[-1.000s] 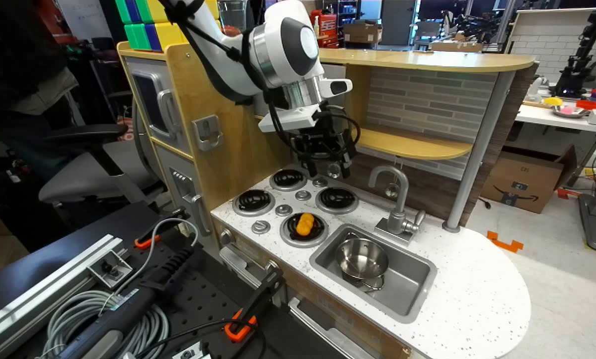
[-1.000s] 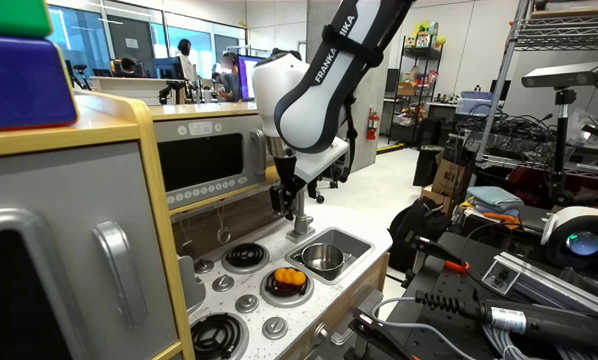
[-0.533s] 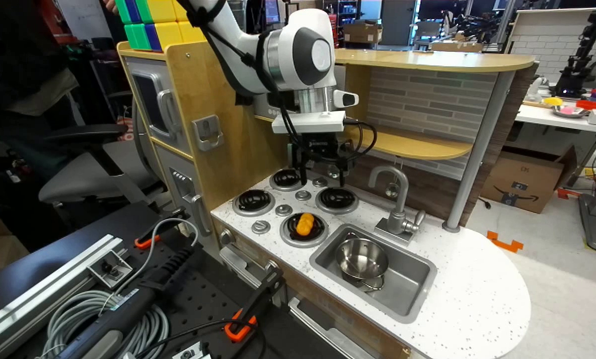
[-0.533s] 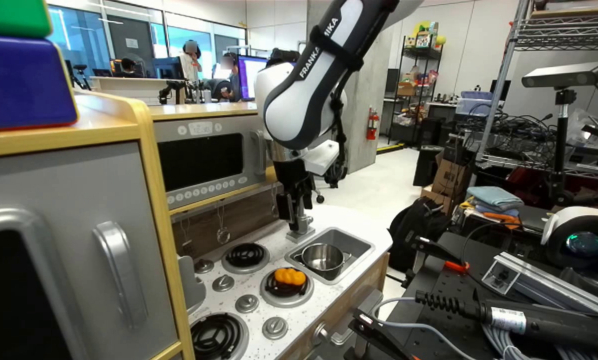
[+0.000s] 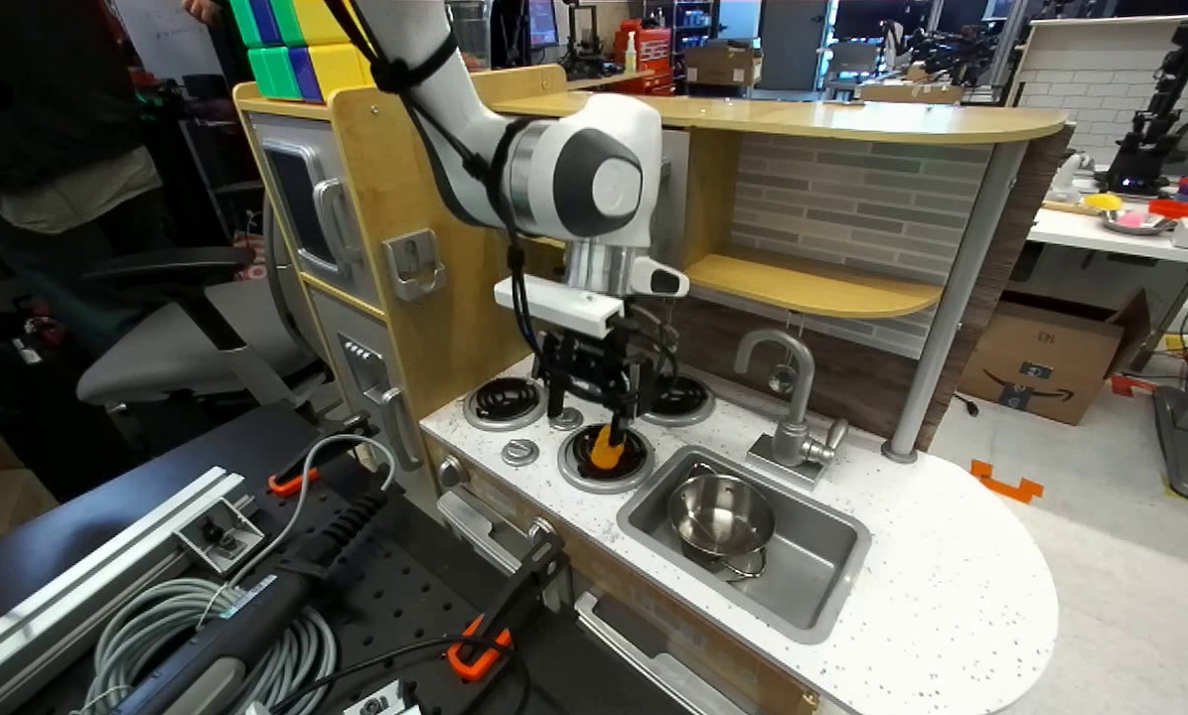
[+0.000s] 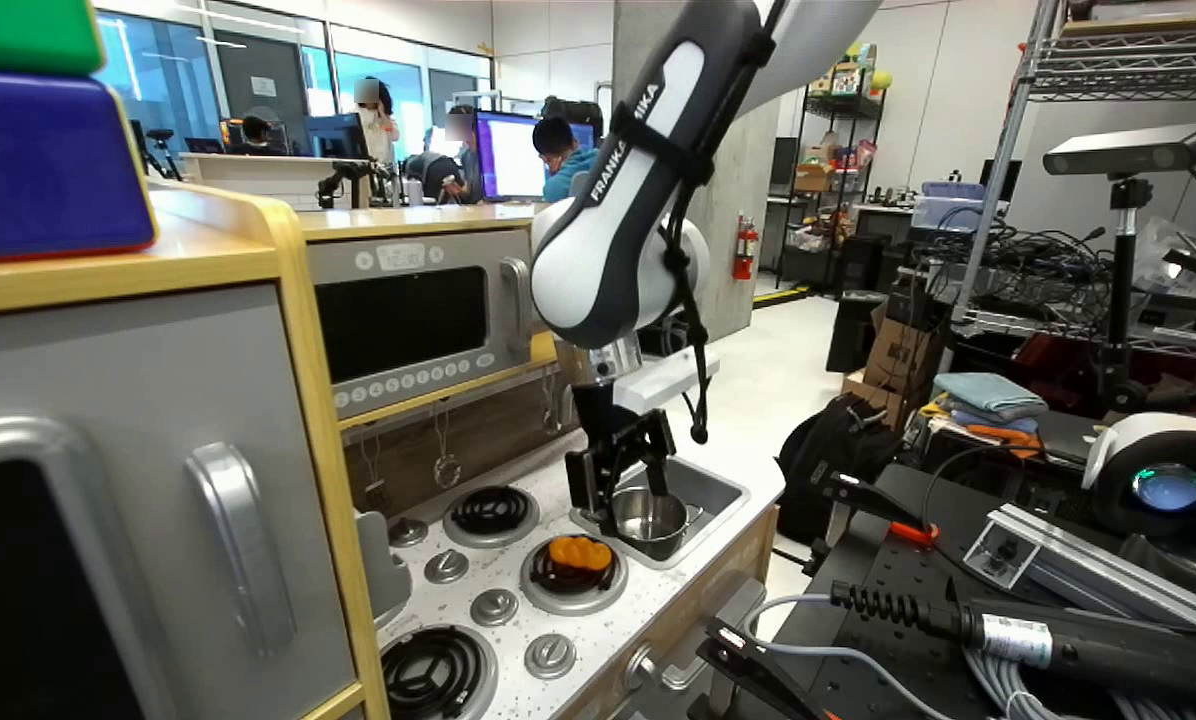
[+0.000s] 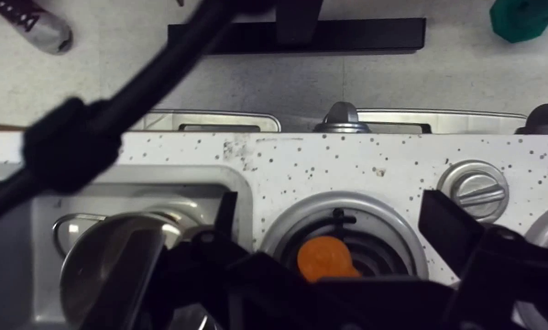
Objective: Put the orange toy into the silver pot.
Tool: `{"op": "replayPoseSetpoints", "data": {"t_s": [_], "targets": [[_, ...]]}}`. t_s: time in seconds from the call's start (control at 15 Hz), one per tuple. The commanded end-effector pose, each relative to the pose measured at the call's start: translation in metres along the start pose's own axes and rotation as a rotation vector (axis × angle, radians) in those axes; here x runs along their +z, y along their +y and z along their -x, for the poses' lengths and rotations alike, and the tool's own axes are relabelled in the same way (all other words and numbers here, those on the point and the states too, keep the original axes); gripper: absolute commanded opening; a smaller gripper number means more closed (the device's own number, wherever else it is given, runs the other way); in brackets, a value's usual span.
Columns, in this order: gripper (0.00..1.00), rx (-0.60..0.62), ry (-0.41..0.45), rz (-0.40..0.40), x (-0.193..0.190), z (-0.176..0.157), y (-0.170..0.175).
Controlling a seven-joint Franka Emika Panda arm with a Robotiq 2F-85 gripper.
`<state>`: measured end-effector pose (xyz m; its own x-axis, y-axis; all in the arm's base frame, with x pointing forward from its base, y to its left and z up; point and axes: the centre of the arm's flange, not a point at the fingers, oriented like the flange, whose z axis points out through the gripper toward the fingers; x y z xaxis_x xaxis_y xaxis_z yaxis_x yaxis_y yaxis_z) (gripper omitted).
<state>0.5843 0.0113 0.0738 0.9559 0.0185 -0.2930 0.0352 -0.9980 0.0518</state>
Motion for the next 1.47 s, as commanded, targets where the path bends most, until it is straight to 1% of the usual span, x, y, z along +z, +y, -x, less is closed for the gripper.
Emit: {"op": "replayPoseSetpoints", "data": {"t_s": [0.0,0.07,0.13,0.2,0.33,0.4,0.53,0.73,0.93,1.13,1.33,1.4], "targets": [[1.0,0.123,0.022,-0.15,0.051,0.003,0.001],[1.0,0.149,0.035,-0.19,0.059,0.005,0.001],[1.0,0.106,0.003,-0.108,0.046,0.004,0.0],[1.0,0.128,0.006,-0.133,0.056,0.004,0.0],[1.0,0.145,0.005,-0.15,0.063,0.005,0.003],[1.0,0.134,0.041,-0.155,0.062,0.002,0.003],[1.0,0.124,0.081,-0.146,0.061,-0.002,0.004],[1.0,0.099,0.163,-0.143,0.061,-0.019,-0.002],[1.0,0.081,0.21,-0.138,0.069,-0.039,-0.014],[1.0,0.066,0.251,-0.117,0.085,-0.06,-0.031],[1.0,0.047,0.285,-0.097,0.095,-0.075,-0.043],[0.85,0.045,0.287,-0.088,0.097,-0.077,-0.043]]}}
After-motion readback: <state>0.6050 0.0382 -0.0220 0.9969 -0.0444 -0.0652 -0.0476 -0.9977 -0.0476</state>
